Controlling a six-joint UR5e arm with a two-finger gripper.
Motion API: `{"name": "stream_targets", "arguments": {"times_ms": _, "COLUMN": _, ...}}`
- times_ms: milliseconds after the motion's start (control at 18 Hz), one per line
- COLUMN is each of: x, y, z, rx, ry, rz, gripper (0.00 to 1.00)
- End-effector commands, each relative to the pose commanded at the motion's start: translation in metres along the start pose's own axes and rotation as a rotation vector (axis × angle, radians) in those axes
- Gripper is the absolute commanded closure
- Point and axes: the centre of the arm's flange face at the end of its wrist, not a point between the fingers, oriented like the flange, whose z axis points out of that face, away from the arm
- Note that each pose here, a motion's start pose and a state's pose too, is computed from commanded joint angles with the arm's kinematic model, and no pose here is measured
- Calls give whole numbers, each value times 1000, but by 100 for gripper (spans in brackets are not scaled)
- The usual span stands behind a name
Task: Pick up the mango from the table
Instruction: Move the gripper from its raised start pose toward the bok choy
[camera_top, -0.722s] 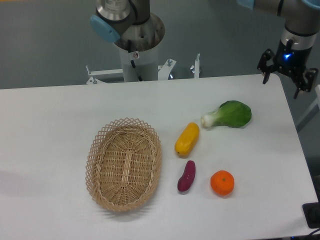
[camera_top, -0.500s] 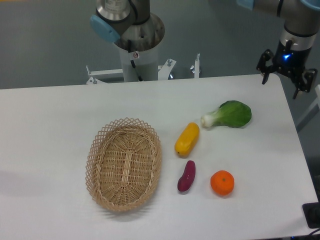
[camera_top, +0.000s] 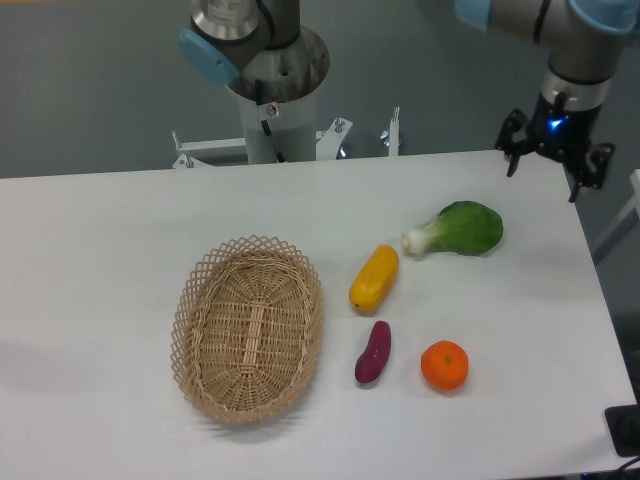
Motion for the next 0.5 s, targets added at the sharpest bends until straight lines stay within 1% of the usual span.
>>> {"name": "stream_targets", "arguments": {"times_ms": 167, "x": 19, "y": -17, "z": 15, "rx": 1, "ry": 36, "rz": -36, "gripper": 0}}
{"name": "stream_targets", "arguments": {"times_ms": 278, "x": 32, "y": -20, "z": 30, "rx": -3, "ry": 67, "rz": -64, "gripper": 0}}
{"name": "stream_targets", "arguments": {"times_ms": 500, "x": 55, "y": -49, "z": 57, "rx": -1, "ry": 66, "rz": -133, "gripper": 0}}
